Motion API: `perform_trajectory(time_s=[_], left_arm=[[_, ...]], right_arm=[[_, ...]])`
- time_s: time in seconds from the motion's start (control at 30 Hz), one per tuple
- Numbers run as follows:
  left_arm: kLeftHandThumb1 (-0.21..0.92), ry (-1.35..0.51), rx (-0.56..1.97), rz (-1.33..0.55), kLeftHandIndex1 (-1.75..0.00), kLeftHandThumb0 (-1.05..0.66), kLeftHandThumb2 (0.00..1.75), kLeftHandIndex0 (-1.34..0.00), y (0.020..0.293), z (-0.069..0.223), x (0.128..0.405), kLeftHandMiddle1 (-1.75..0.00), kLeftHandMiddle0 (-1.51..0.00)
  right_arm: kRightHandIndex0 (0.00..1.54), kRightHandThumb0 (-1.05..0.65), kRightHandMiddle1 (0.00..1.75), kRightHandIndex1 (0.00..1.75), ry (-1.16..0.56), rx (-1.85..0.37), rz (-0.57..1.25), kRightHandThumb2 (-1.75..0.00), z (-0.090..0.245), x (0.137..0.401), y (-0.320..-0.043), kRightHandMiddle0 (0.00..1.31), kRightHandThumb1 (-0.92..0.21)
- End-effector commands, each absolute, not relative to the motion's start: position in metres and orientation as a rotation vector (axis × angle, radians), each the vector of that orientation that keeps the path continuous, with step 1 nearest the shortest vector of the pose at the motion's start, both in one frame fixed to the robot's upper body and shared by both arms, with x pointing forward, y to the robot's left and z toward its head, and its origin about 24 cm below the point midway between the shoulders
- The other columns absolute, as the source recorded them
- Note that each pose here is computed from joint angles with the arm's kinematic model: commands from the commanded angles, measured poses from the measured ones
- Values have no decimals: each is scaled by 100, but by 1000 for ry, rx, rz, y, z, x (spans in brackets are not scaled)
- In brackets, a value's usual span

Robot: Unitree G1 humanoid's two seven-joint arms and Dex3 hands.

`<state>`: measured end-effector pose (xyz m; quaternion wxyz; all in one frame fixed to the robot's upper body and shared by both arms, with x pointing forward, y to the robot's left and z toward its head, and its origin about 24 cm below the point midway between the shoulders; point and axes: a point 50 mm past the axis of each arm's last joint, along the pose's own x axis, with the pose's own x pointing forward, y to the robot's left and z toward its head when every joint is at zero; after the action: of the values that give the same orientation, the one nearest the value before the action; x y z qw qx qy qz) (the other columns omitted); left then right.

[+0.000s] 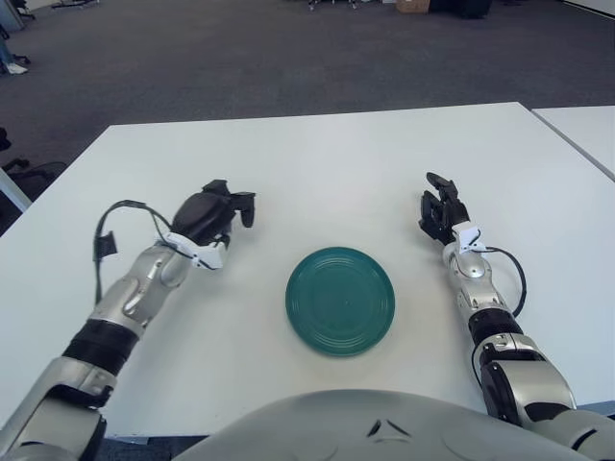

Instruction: Put the gum into the plate.

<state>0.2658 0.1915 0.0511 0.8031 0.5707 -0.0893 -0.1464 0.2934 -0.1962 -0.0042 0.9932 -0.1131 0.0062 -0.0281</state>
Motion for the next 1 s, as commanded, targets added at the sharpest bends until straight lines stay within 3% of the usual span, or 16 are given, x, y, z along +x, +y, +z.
perform_trajectory(time_s=[0.0,0.63,0.9,0.97], left_arm=[[27,-186,1229,-374,-175,49,137,-81,179,49,266,-175,-64],[28,-477,1397,-746,-175,48,136,-82,107,89,259,-175,-63],[29,-577,1452,-838,-175,48,130,-77,97,97,256,-169,-65],[21,-600,1467,-853,-175,25,137,-73,95,99,256,-158,-69]], right_arm=[[26,-65,49,0,93,-223,-47,-81,-21,283,-192,0,-92],[25,-64,49,0,115,-226,-73,-78,-26,278,-181,0,-92],[25,-64,47,0,116,-222,-70,-78,-27,273,-175,0,-92],[25,-64,47,0,117,-220,-73,-78,-28,272,-174,0,-92]])
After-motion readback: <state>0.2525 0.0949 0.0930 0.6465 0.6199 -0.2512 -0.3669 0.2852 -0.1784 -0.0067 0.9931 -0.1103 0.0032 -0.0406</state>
